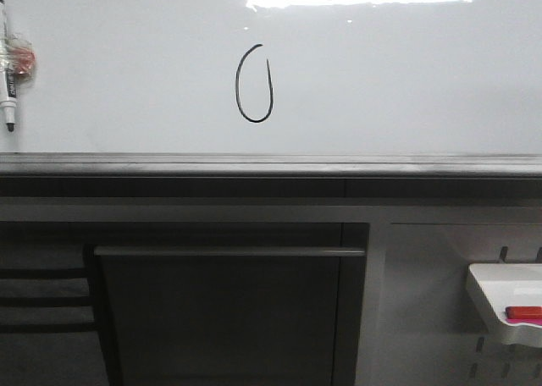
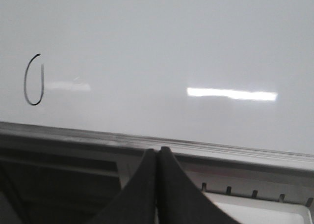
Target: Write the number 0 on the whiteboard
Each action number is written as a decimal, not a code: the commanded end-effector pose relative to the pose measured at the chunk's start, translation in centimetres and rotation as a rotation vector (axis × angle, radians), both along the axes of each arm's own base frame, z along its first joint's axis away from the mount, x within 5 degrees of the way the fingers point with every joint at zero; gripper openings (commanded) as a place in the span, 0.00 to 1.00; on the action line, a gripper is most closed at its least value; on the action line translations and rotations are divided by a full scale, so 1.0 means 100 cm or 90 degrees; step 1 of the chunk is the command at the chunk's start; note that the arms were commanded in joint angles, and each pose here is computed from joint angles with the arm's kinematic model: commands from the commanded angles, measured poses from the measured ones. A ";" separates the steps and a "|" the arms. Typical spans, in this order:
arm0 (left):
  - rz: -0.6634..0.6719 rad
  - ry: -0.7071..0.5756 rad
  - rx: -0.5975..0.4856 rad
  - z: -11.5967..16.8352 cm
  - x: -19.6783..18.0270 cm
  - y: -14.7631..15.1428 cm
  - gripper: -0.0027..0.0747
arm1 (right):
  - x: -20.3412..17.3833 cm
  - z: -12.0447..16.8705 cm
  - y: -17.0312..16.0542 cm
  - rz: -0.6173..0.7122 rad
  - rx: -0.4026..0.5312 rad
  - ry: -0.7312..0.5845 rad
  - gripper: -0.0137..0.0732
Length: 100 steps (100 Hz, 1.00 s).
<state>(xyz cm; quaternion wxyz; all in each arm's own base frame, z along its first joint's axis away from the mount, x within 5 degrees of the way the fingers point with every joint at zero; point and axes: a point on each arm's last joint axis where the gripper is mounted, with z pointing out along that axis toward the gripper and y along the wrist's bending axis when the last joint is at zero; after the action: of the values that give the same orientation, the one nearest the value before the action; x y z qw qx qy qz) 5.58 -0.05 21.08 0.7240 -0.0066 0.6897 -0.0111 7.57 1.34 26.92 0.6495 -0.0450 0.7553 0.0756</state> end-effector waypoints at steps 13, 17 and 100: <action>-0.001 -0.041 -0.008 -0.001 -0.001 0.000 0.01 | -0.014 -0.032 -0.009 -0.067 0.013 -0.225 0.07; -0.001 -0.041 -0.008 -0.001 -0.001 0.000 0.01 | -0.016 -0.040 -0.009 -0.071 0.014 -0.240 0.07; -0.001 -0.041 -0.008 -0.001 -0.001 0.000 0.01 | -0.021 -0.060 -0.011 -0.081 0.005 -0.166 0.07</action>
<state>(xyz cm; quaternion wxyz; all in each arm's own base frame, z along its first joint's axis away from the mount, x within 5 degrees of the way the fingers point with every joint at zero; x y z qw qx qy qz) 5.58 -0.06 21.06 0.7235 -0.0065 0.6903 -0.0112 5.59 0.29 20.58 0.7186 -0.0001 0.6944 0.0378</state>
